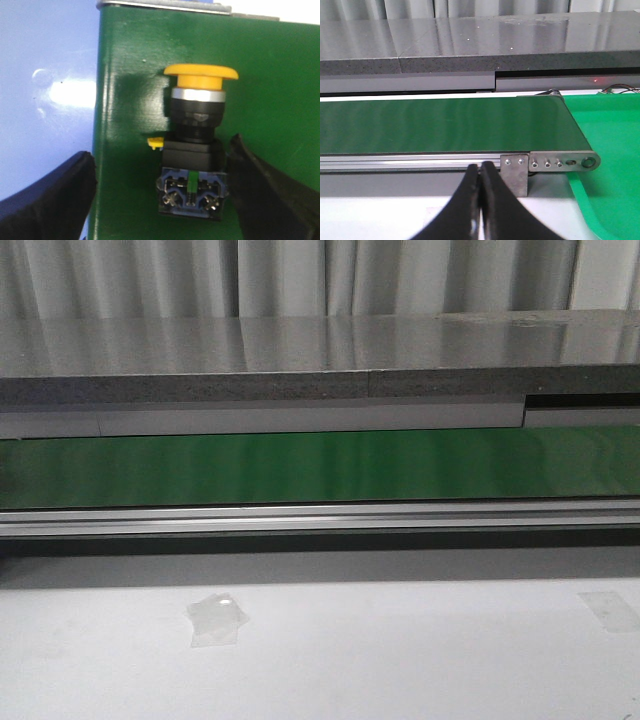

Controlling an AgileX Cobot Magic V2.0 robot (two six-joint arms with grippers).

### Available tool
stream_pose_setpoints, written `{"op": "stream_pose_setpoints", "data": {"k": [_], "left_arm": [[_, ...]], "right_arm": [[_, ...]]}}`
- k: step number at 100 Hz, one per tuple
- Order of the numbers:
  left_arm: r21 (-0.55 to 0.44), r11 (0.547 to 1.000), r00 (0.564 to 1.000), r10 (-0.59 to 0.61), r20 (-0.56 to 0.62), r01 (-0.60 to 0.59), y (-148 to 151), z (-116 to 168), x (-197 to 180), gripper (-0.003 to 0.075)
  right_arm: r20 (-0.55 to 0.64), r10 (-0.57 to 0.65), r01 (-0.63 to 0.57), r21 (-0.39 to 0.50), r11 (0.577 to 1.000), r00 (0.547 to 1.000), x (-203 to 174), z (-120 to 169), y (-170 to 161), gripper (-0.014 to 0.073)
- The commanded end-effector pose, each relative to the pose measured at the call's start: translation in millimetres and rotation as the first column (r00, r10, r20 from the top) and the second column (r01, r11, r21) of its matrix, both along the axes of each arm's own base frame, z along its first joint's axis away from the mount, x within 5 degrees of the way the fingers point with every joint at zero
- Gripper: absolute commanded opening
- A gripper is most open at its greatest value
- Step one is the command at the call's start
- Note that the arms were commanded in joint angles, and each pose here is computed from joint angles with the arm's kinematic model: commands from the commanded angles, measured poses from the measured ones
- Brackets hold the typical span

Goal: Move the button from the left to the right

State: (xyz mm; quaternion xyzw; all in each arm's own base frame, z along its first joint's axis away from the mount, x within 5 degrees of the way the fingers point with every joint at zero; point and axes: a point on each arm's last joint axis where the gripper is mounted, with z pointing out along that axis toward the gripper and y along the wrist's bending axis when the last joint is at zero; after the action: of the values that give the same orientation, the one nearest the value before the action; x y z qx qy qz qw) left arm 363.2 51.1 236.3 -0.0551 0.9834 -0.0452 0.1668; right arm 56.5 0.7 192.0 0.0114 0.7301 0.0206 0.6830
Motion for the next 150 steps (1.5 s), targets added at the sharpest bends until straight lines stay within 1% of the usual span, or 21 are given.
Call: {"op": "stream_pose_setpoints", "data": {"k": [1, 24, 37, 50, 69, 76, 85, 89, 90, 96, 97, 99, 101, 110, 111, 117, 118, 122, 131, 139, 150], "left_arm": [[-0.003, 1.000, 0.996, 0.001, 0.084, -0.001, -4, 23, 0, 0.0536], [-0.053, 0.998, 0.988, -0.024, 0.150, 0.033, -10, 34, 0, 0.0536], [-0.091, 0.993, 0.975, -0.049, 0.218, 0.070, -17, 52, -6, 0.0536], [-0.099, 0.992, 0.960, -0.053, 0.275, 0.083, -20, 71, -15, 0.0536], [-0.107, 0.988, 0.901, -0.058, 0.430, 0.114, -28, 101, -39, 0.0536], [-0.094, 0.989, 0.867, -0.057, 0.495, 0.118, -32, 109, -52, 0.0536], [-0.060, 0.993, 0.809, -0.045, 0.586, 0.099, -38, 118, -72, 0.0536], [-0.043, 0.995, 0.770, -0.040, 0.637, 0.088, -42, 123, -84, 0.0536], [-0.043, 0.995, 0.769, -0.039, 0.638, 0.086, -43, 122, -84, 0.0536], [-0.018, 0.997, 0.707, -0.037, 0.707, 0.070, -48, 128, -99, 0.0536], [-0.013, 0.997, 0.704, -0.044, 0.709, 0.075, -50, 126, -101, 0.0536], [0.003, 0.997, 0.672, -0.051, 0.739, 0.072, -52, 130, -108, 0.0536], [0.011, 0.997, 0.664, -0.058, 0.745, 0.074, -54, 128, -112, 0.0536], [0.035, 0.996, 0.582, -0.077, 0.810, 0.082, -64, 132, -135, 0.0536], [0.038, 0.995, 0.581, -0.083, 0.809, 0.089, -66, 130, -136, 0.0536], [0.051, 0.994, 0.533, -0.097, 0.840, 0.101, -71, 130, -153, 0.0536], [0.051, 0.993, 0.535, -0.098, 0.839, 0.102, -72, 129, -153, 0.0536], [0.060, 0.993, 0.504, -0.106, 0.857, 0.106, -74, 128, -165, 0.0536], [0.062, 0.993, 0.461, -0.100, 0.882, 0.097, -73, 124, -182, 0.0536], [0.063, 0.995, 0.438, -0.092, 0.894, 0.082, -71, 116, -198, 0.0536], [0.062, 0.997, 0.376, -0.074, 0.924, 0.043, -66, 105, -221, 0.0536]], "right_arm": [[0.112, 0.003, -0.002, -0.009, 1.000, 0.994, -2, 13, 0, -0.0068], [0.112, 0.003, -0.002, -0.009, 1.000, 0.994, -2, 13, 0, -0.0068], [0.112, 0.003, -0.002, -0.009, 1.000, 0.994, -2, 13, 0, -0.0068], [0.112, 0.003, -0.002, -0.009, 1.000, 0.994, -2, 13, 0, -0.0068], [0.112, 0.003, -0.002, -0.009, 1.000, 0.994, -2, 13, 0, -0.0068], [0.112, 0.003, -0.002, -0.009, 1.000, 0.994, -2, 13, 0, -0.0068], [0.112, 0.003, -0.002, -0.009, 1.000, 0.994, -2, 13, 0, -0.0068], [0.112, 0.003, -0.002, -0.009, 1.000, 0.994, -2, 13, 0, -0.0068], [0.112, 0.003, -0.002, -0.009, 1.000, 0.994, -2, 13, 0, -0.0068], [0.112, 0.003, -0.002, -0.009, 1.000, 0.994, -2, 13, 0, -0.0068], [0.112, 0.003, -0.002, -0.009, 1.000, 0.994, -2, 13, 0, -0.0068], [0.112, 0.003, -0.002, -0.009, 1.000, 0.994, -2, 13, 0, -0.0068], [0.112, 0.003, -0.002, -0.009, 1.000, 0.994, -2, 13, 0, -0.0068], [0.112, 0.003, -0.002, -0.009, 1.000, 0.994, -2, 13, 0, -0.0068], [0.112, 0.003, -0.002, -0.009, 1.000, 0.994, -2, 13, 0, -0.0068], [0.112, 0.003, -0.002, -0.009, 1.000, 0.994, -2, 13, 0, -0.0068], [0.112, 0.003, -0.002, -0.009, 1.000, 0.994, -2, 13, 0, -0.0068], [0.112, 0.003, -0.002, -0.009, 1.000, 0.994, -2, 13, 0, -0.0068], [0.112, 0.003, -0.002, -0.009, 1.000, 0.994, -2, 13, 0, -0.0068], [0.112, 0.003, -0.002, -0.009, 1.000, 0.994, -2, 13, 0, -0.0068], [0.112, 0.003, -0.002, -0.009, 1.000, 0.994, -2, 13, 0, -0.0068]]}}
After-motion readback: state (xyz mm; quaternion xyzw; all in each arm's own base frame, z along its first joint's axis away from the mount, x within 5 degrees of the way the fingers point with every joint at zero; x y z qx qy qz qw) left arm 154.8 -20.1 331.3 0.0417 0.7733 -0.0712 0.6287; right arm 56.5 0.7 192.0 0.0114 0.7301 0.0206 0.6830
